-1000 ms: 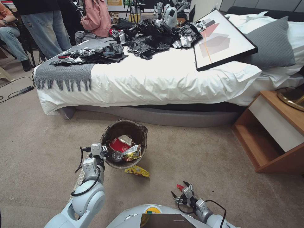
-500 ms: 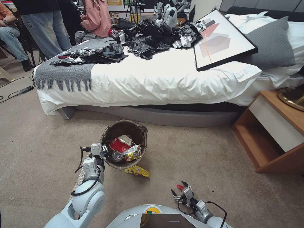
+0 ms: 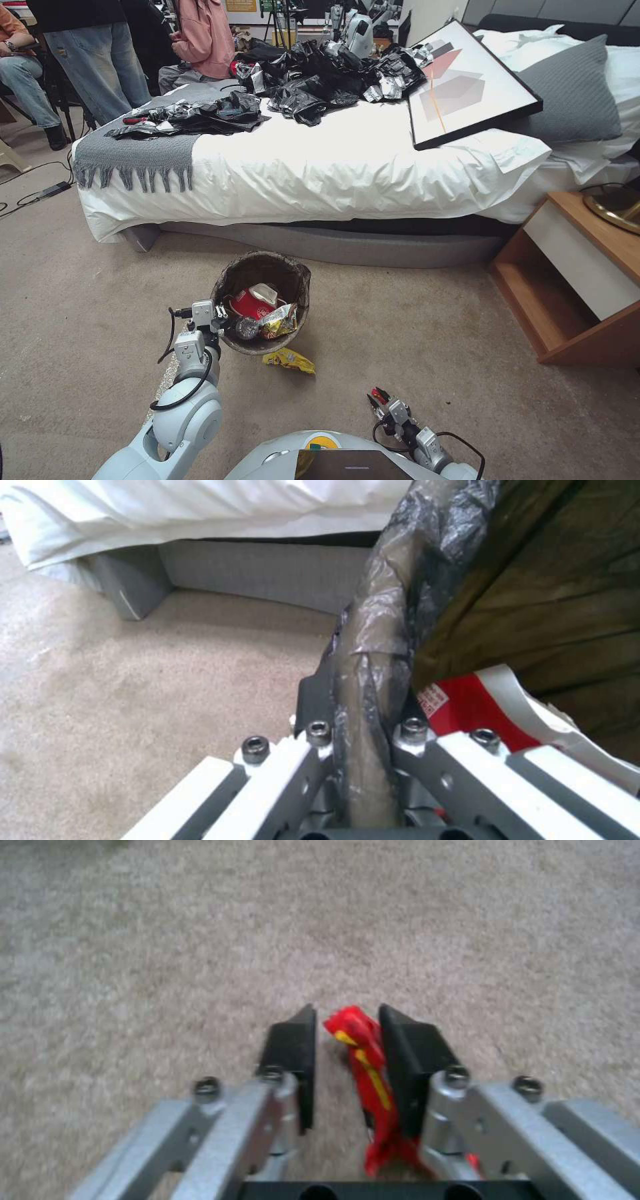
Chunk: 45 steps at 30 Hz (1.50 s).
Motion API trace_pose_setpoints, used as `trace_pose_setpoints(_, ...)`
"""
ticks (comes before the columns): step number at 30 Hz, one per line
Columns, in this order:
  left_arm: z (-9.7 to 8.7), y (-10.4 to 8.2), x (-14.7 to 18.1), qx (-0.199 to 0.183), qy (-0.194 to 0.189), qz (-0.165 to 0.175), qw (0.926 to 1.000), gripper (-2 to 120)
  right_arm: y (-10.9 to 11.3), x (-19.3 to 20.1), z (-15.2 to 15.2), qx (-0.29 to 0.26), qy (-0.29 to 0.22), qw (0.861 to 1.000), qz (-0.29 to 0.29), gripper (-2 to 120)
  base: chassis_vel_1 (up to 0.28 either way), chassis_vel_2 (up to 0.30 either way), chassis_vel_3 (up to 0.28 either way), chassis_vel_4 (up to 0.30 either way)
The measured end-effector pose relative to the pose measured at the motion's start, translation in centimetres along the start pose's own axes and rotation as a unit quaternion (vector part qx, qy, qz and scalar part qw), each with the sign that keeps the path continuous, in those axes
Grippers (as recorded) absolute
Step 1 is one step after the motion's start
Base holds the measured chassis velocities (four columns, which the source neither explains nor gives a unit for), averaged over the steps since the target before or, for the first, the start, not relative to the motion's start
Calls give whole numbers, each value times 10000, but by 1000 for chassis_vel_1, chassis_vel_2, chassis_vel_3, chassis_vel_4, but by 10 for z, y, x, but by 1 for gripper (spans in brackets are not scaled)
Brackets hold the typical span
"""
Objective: Pick up the trash bin, then pick up the garbage from the floor and place it into the trash bin.
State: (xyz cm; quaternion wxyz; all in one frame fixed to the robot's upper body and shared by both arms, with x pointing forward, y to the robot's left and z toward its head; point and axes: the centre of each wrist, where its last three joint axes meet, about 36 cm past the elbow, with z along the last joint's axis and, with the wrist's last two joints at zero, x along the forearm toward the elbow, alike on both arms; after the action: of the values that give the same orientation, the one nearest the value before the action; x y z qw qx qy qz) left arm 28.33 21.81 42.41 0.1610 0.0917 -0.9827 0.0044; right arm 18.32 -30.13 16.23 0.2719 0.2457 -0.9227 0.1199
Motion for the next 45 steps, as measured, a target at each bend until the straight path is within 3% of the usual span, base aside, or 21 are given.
trace_pose_setpoints(5, 0, 0, 0, 8, 1, 1, 10000, 0, 2, 7, 5, 41, 84, 10000, 17, 0, 0, 0, 0, 0)
trace_pose_setpoints(30, -1, 0, -2, 14, 8, -1, 10000, 0, 5, 4, 17, 84, 115, 9998, 106, 0, 0, 0, 0, 0)
trace_pose_setpoints(35, -2, 0, -2, 16, 9, 0, 10000, 0, 8, 1, 6, 94, -43, 9998, 150, 0, 0, 0, 0, 0)
trace_pose_setpoints(45, -1, -2, 2, 22, 31, 42, 10000, 0, 25, 2, -48, 153, -671, 9974, 227, 0, 0, 0, 0, 0)
